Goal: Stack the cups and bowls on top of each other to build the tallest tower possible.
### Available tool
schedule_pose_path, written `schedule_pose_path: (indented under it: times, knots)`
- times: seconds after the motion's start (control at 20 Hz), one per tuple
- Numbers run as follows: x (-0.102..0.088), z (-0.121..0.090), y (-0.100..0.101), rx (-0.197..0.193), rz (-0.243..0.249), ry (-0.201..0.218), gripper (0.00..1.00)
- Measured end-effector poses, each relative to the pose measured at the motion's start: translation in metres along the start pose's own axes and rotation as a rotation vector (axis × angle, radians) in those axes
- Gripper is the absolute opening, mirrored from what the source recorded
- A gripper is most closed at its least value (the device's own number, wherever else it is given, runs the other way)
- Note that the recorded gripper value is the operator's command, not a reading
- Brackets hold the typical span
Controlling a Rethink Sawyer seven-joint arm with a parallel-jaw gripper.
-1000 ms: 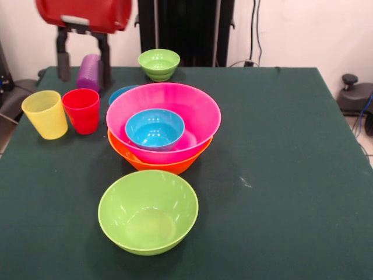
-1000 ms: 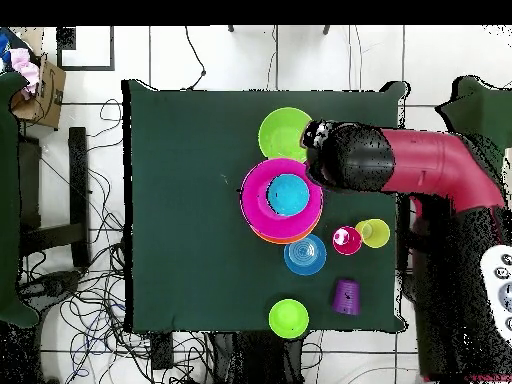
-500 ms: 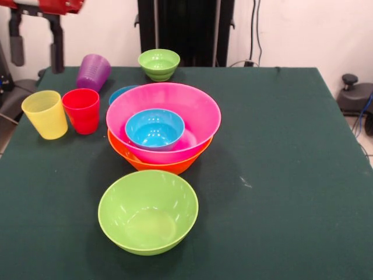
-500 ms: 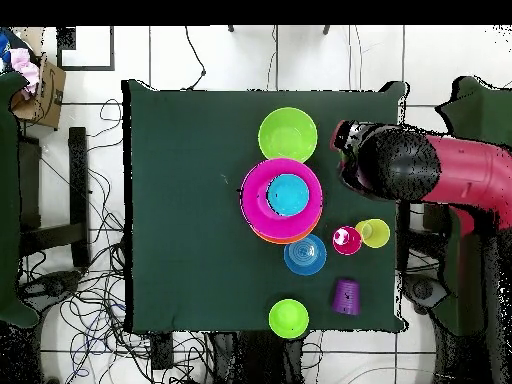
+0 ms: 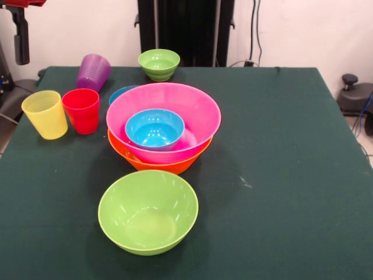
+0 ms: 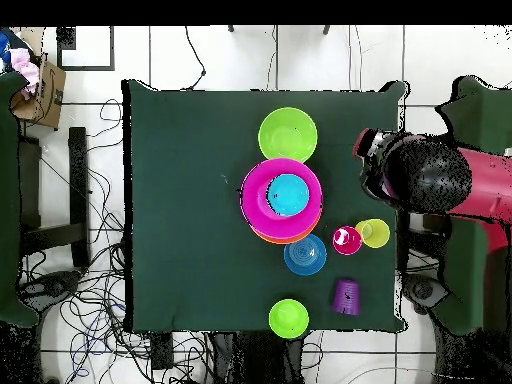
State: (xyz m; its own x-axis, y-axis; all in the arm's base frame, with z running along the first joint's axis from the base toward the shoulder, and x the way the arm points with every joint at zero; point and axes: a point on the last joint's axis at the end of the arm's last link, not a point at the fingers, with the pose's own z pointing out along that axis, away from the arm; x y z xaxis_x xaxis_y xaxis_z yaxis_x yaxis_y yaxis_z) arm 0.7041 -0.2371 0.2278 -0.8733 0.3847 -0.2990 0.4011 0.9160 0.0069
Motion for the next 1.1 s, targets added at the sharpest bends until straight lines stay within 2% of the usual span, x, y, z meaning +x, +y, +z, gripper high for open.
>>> schedule_pose_path:
  times: [0.4, 1.1]
  knots:
    - [0.015, 0.008, -0.002, 0.002, -0.011, 0.029, 1.0]
    - [0.078, 0.052, 0.012, -0.017, -0.088, 0.133, 1.0]
